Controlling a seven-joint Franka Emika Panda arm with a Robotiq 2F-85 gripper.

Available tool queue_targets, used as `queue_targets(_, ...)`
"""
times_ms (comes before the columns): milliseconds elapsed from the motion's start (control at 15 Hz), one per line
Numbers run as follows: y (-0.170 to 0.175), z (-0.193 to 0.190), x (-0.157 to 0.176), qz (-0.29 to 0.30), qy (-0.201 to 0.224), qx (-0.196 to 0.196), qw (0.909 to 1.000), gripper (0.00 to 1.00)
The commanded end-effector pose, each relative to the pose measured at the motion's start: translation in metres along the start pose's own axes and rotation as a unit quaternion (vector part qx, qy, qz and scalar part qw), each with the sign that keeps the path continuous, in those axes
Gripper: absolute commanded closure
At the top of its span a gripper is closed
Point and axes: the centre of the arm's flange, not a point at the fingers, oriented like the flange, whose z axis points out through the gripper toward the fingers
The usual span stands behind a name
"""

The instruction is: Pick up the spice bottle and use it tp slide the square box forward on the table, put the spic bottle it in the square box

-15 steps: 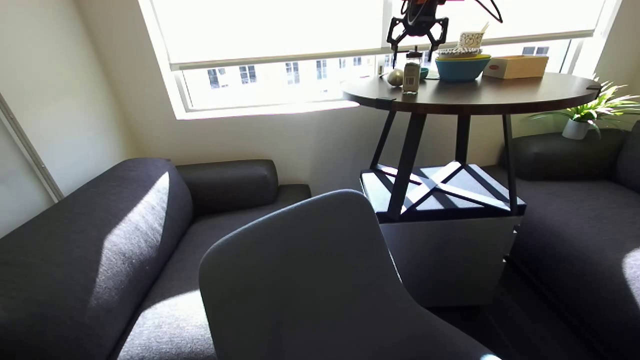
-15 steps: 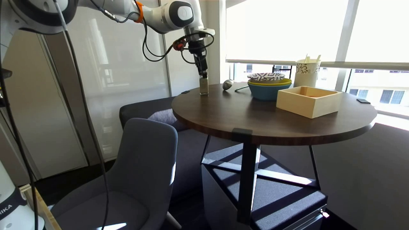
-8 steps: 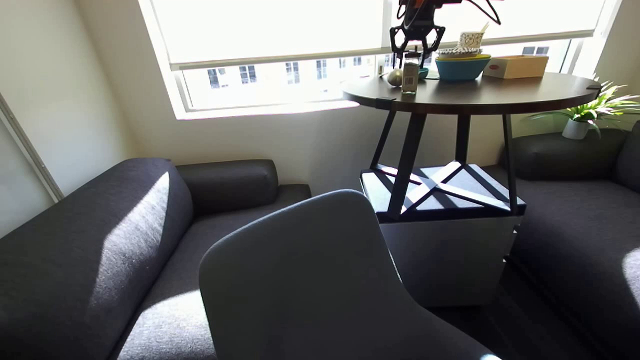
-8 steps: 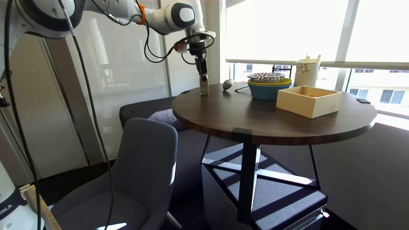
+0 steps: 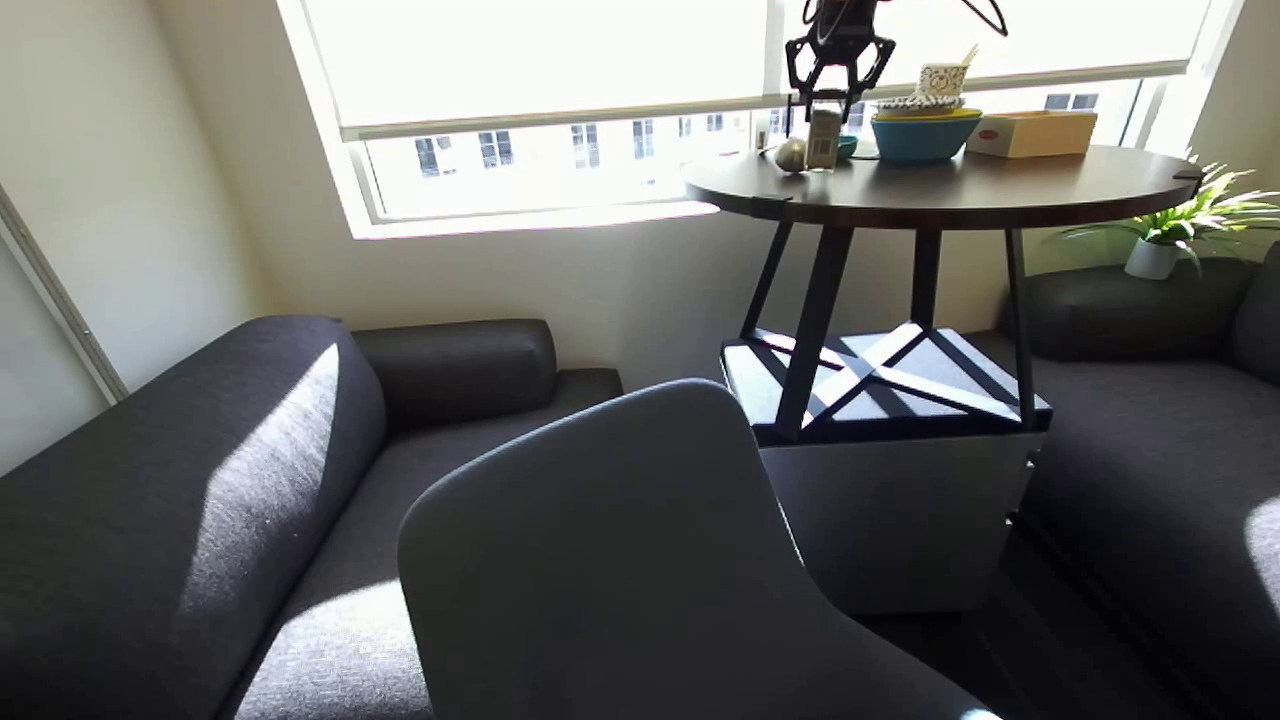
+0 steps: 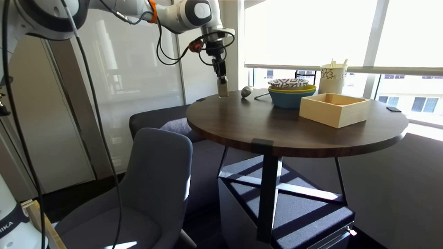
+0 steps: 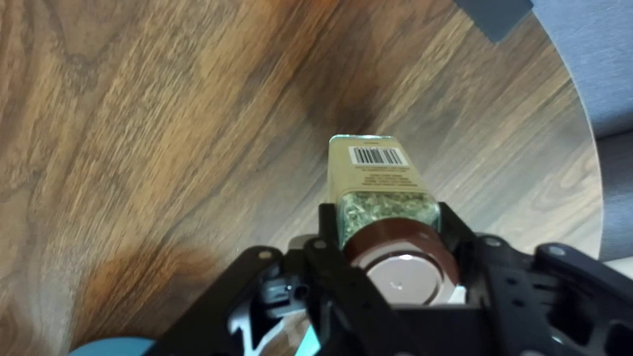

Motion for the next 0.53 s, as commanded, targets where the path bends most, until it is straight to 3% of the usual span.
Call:
queue_targets(0,0.056,-0.072,0.006,-0.008,0.062,0.028,0.9976,0.76)
queue_targets(200,0.112,-0.115,0.03,0.047,0.104,0.039,0.9927,0.76)
queue_targets(467,0.194,-0.14,0.052,0.153,0.115,0.051,0.9801,0.76)
